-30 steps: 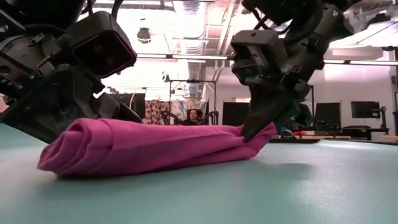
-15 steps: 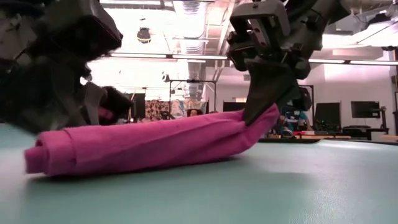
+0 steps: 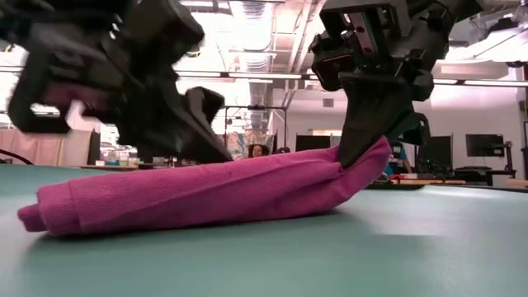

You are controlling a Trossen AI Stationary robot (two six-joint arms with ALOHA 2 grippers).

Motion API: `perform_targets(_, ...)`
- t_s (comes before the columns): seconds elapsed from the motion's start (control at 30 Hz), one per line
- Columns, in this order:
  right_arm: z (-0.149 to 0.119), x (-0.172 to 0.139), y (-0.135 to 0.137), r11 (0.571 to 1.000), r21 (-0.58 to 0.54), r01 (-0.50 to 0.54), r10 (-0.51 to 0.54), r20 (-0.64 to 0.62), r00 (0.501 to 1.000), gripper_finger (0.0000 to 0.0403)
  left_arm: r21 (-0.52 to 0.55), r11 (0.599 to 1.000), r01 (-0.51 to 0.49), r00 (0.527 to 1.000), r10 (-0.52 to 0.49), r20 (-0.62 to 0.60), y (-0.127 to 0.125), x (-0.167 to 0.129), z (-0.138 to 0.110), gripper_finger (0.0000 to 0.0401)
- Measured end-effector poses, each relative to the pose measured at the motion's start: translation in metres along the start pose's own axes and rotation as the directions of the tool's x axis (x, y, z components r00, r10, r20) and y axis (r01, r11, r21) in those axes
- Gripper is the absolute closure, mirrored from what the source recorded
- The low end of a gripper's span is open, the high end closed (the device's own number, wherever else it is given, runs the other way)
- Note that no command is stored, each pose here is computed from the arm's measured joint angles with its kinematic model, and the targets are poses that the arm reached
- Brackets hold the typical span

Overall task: Roll towel
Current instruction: Roll the pink towel

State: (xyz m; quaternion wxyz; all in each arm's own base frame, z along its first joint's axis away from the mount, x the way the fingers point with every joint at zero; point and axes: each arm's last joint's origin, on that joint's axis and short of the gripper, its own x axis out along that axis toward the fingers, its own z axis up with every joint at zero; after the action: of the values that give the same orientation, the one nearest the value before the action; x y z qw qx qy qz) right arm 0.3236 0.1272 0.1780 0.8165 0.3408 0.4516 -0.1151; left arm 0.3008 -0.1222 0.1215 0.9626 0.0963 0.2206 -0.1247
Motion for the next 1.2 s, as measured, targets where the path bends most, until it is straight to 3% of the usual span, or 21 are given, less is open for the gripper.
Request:
perform_targets(0.17, -0.006, -0.001, 0.004, 1.0, -0.004, -0.008, 0.008, -0.002, 1.0, 0.0391, -0.012, 1.0, -0.014, 0.999, 0.014, -0.037, 0.011, 0.014, -0.019, 0.0401)
perform_targets(0.37, -0.008, -0.001, 0.005, 1.0, 0.009, -0.009, 0.009, -0.011, 1.0, 0.0391, -0.056, 0.997, 0.061, 0.997, -0.063, -0.037, 0.014, 0.02, -0.025, 0.0401)
perform_targets(0.63, 0.009, 0.001, -0.006, 0.998, 0.056, -0.014, 0.016, -0.028, 0.999, 0.0391, -0.096, 0.986, 0.137, 0.988, -0.142, -0.053, 0.011, 0.019, -0.027, 0.0401)
perform_targets(1.2, 0.04, 0.003, -0.026, 0.999, 0.049, -0.023, 0.025, -0.032, 0.999, 0.0391, -0.113, 0.983, 0.145, 0.986, -0.153, -0.063, 0.011, 0.019, -0.028, 0.0401)
